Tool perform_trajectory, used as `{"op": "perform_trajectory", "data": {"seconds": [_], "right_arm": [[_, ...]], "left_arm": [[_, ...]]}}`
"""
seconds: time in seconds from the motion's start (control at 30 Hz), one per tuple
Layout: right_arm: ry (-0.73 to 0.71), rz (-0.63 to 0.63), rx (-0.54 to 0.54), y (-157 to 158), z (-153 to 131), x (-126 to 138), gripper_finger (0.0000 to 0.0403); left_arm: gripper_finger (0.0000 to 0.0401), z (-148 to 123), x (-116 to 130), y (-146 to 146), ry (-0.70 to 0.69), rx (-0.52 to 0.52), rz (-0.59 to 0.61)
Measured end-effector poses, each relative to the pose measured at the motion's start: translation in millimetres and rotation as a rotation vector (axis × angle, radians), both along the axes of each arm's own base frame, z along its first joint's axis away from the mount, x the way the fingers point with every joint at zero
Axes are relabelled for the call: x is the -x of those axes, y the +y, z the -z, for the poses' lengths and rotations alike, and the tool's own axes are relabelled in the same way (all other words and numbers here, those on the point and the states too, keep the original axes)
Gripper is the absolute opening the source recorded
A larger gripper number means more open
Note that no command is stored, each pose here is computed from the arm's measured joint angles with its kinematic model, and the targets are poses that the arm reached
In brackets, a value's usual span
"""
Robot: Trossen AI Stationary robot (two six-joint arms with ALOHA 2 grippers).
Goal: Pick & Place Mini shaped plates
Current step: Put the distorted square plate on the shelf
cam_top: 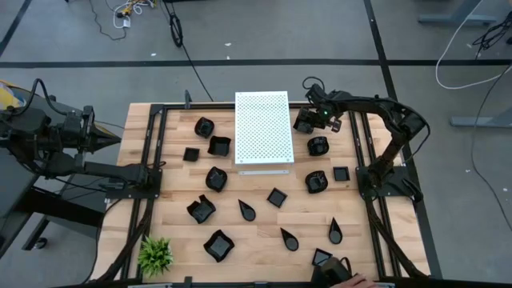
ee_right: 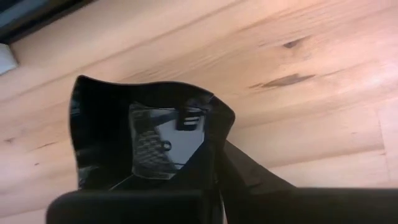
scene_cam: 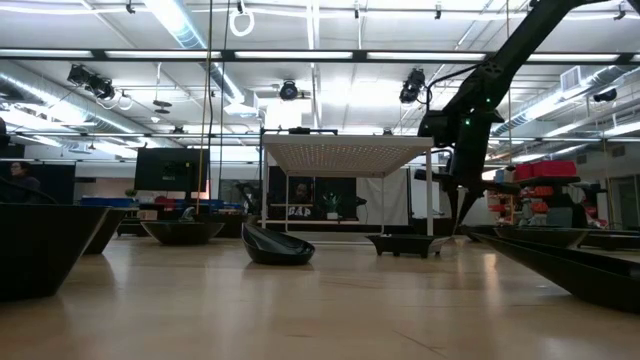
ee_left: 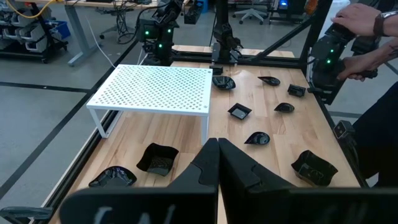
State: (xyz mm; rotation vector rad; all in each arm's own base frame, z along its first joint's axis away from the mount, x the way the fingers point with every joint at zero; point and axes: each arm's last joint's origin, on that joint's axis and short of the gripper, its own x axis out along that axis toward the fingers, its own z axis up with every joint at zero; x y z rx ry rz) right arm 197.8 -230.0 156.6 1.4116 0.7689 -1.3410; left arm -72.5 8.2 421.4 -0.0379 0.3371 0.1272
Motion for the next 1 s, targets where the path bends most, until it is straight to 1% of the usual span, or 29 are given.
{"op": "perform_trajectory", "data": {"seconds": [0.6,0.73,1.0], "right_arm": [[-0.045,-0.002,0.059,1.9,-18.1,2.3,0.0007],[-0.078,-0.002,0.098,4.4,-31.3,4.4,0.0006],[-0.183,0.005,0.215,14.0,-69.7,12.7,0.0006]], "left_arm": [[0.0003,0.0,-0.1,0.0,0.0,0.0,0.0],[0.0003,0.0,-0.1,0.0,0.001,0.0,0.0],[0.0003,0.0,-0.1,0.0,0.0,0.0,0.0]]}}
